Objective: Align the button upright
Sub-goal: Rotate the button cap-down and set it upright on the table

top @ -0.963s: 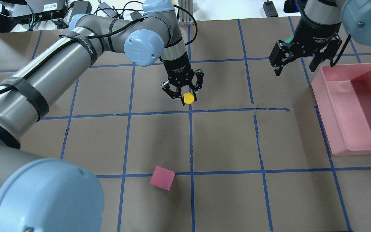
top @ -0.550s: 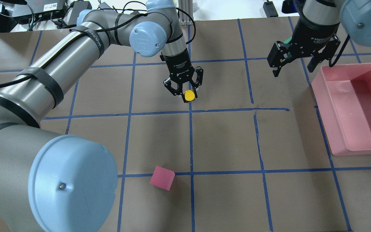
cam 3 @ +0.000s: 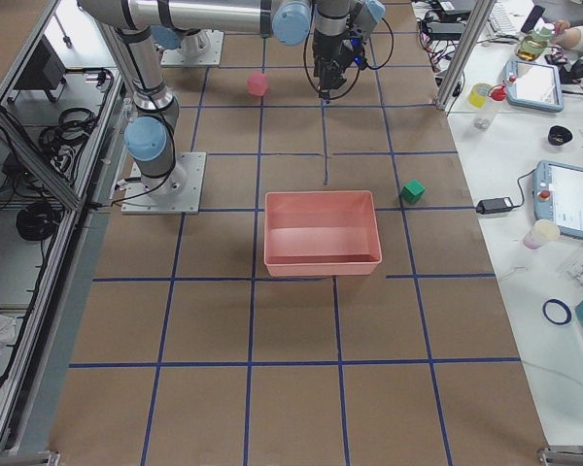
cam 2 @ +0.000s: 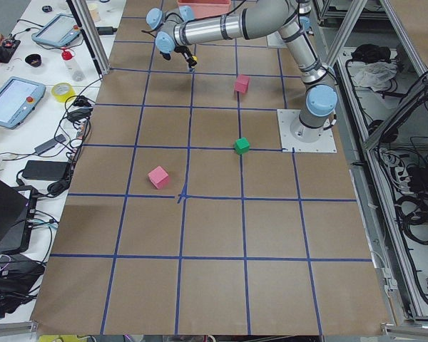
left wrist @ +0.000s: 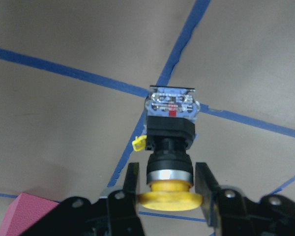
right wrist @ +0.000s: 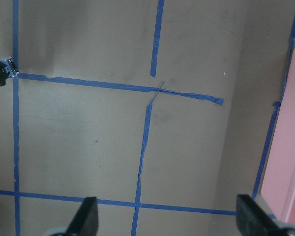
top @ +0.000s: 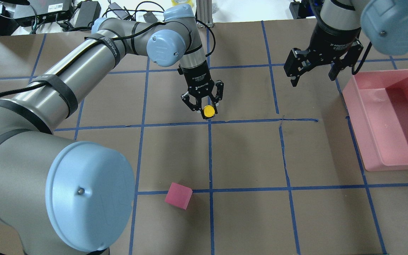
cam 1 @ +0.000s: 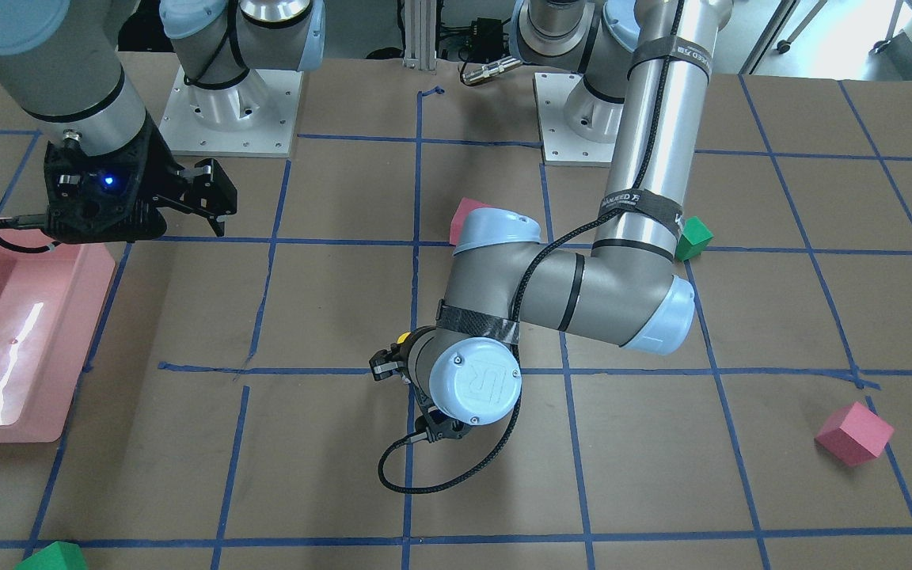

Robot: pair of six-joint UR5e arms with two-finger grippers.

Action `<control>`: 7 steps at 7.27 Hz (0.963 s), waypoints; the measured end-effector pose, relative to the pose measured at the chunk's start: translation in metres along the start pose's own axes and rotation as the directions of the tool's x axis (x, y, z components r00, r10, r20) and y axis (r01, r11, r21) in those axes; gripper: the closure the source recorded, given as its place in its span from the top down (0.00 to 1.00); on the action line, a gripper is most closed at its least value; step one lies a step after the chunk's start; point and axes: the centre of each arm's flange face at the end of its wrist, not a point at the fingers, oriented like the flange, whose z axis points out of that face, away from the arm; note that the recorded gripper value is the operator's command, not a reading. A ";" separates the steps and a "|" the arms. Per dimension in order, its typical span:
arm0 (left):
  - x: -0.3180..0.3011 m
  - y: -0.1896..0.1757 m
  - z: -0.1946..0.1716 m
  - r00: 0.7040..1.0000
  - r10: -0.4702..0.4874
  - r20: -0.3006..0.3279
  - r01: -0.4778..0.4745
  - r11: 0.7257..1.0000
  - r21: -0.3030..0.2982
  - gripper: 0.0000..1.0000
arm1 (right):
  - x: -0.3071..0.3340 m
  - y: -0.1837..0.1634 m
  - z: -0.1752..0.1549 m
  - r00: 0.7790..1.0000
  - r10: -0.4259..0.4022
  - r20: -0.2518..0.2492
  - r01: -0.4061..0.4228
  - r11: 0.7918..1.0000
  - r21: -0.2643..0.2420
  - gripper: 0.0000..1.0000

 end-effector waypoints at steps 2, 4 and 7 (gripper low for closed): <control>-0.002 0.002 0.008 1.000 -0.009 -0.008 0.009 1.000 -0.026 0.39 | 0.000 0.001 0.002 1.000 -0.009 -0.005 0.009 1.000 -0.006 1.00; -0.005 0.003 0.015 1.000 -0.017 -0.005 0.017 0.999 -0.041 0.56 | 0.000 0.001 0.004 1.000 -0.011 0.002 0.011 1.000 -0.007 1.00; -0.007 0.006 0.013 1.000 -0.020 -0.007 0.020 0.999 -0.032 0.78 | -0.001 0.001 0.004 1.000 -0.013 0.008 0.013 1.000 0.000 1.00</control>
